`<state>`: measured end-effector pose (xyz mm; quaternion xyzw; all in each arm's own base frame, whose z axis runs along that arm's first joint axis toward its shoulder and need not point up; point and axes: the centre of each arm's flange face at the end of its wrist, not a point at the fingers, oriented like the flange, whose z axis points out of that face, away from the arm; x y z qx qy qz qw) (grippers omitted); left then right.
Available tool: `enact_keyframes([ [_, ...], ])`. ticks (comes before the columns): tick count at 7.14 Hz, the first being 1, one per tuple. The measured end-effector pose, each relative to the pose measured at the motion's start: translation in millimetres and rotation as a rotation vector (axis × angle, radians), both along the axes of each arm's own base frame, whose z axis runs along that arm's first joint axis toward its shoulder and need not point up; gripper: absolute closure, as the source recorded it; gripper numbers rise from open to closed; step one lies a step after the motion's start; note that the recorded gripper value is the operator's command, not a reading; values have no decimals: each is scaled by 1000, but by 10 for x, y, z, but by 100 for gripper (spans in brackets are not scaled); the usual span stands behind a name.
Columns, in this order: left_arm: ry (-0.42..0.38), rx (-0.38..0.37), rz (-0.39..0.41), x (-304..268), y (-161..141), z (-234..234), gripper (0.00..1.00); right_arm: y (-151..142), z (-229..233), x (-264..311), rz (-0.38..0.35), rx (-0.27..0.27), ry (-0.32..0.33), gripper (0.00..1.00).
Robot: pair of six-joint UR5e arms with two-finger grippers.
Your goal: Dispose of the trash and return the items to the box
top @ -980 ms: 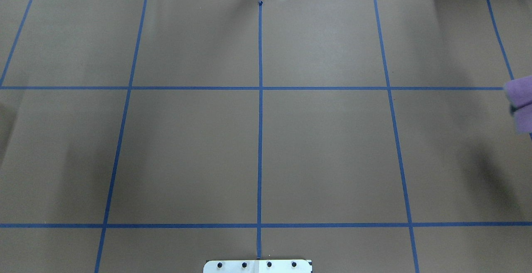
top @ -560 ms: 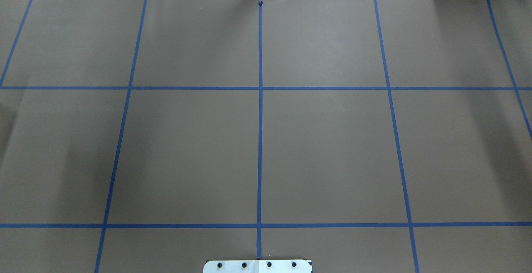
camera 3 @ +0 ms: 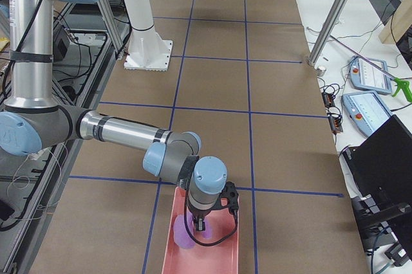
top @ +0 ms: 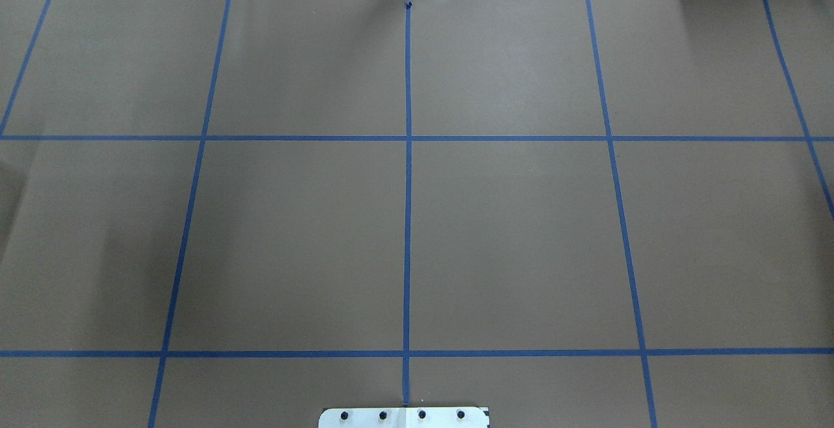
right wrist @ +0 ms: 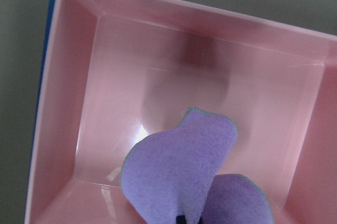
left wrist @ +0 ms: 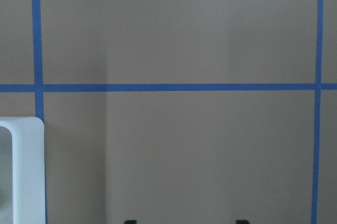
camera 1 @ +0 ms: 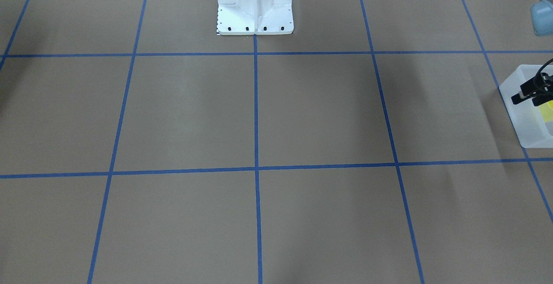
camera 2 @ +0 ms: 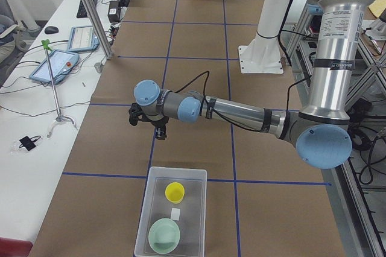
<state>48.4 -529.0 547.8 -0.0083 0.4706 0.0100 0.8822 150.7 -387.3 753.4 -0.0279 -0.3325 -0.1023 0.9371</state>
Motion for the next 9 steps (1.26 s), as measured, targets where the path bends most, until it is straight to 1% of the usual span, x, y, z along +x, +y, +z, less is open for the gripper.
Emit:
enact_keyframes([
  [1, 0, 0, 0, 1, 0, 0, 30, 36, 136, -4, -1, 3, 2, 4],
  [2, 0, 0, 0, 2, 0, 1, 30, 44, 187, -5, 3, 2, 1, 0],
  [4, -1, 1, 1, 1, 0, 3, 30, -1, 144, -9, 14, 14, -9, 0],
  [5, -2, 2, 0, -2, -1, 2, 30, -90, 14, -29, 38, 31, -33, 0],
  [6, -5, 4, 1, -7, 1, 4, 30, -262, -278, -109, 80, 52, -56, 0],
  [7, -8, 17, 10, -13, 5, 19, 29, -487, -697, -309, 106, 76, -63, 0],
  [8, -11, 40, 24, -23, 3, 31, 27, -716, -1141, -622, 123, 88, -66, 0],
  [9, -34, 63, 30, -39, -7, 30, 12, -943, -1586, -998, 144, 88, -75, 0],
])
